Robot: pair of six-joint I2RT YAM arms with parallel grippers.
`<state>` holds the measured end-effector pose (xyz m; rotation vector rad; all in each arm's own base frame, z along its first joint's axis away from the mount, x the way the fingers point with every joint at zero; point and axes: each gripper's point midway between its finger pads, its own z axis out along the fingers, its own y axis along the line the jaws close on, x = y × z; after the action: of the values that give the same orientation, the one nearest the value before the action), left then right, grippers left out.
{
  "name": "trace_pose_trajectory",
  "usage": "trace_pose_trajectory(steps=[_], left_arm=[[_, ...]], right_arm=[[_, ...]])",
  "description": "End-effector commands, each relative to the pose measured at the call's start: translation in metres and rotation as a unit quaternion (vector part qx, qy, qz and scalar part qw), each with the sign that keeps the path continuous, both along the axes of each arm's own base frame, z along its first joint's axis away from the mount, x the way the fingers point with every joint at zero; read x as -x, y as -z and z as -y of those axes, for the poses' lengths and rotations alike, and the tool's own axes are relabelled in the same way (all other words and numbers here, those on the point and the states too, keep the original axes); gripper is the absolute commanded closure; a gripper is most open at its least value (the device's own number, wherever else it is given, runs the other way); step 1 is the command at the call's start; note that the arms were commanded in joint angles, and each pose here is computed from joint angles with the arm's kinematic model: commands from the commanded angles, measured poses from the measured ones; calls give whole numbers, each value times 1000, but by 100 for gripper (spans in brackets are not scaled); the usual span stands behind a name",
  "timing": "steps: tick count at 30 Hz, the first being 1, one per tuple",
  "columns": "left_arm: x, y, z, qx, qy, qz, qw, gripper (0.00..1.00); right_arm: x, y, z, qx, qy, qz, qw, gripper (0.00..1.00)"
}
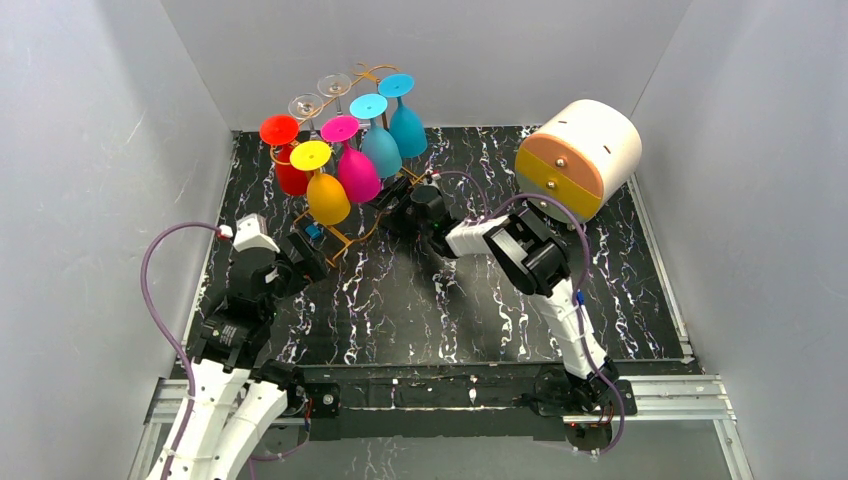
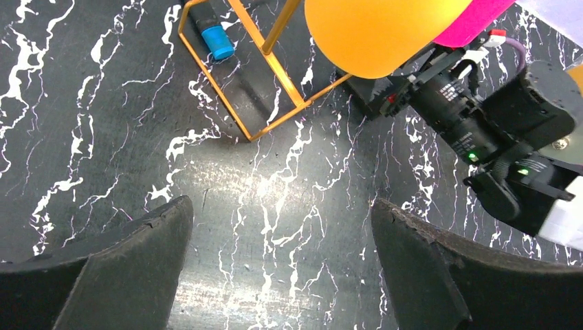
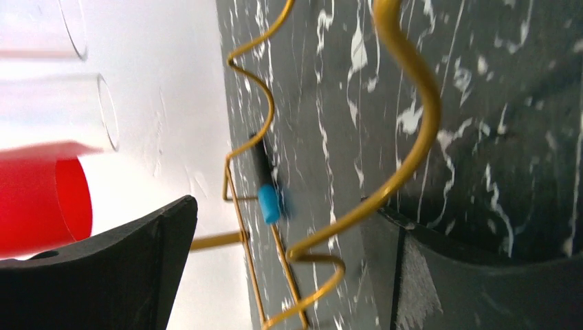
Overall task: Take the wine glass off the wine glass rack
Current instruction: Adjust the wine rack at the center of the board.
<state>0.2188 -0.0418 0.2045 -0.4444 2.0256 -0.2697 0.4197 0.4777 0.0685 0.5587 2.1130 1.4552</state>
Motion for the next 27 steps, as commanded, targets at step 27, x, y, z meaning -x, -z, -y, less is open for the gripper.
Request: trace_pose_trajectory(steps=[27], left_arm=[[-18,-7,-18,-63,-30,-9,998,2]], right_arm=[[-65,-2,37,17,83,72,994,8]])
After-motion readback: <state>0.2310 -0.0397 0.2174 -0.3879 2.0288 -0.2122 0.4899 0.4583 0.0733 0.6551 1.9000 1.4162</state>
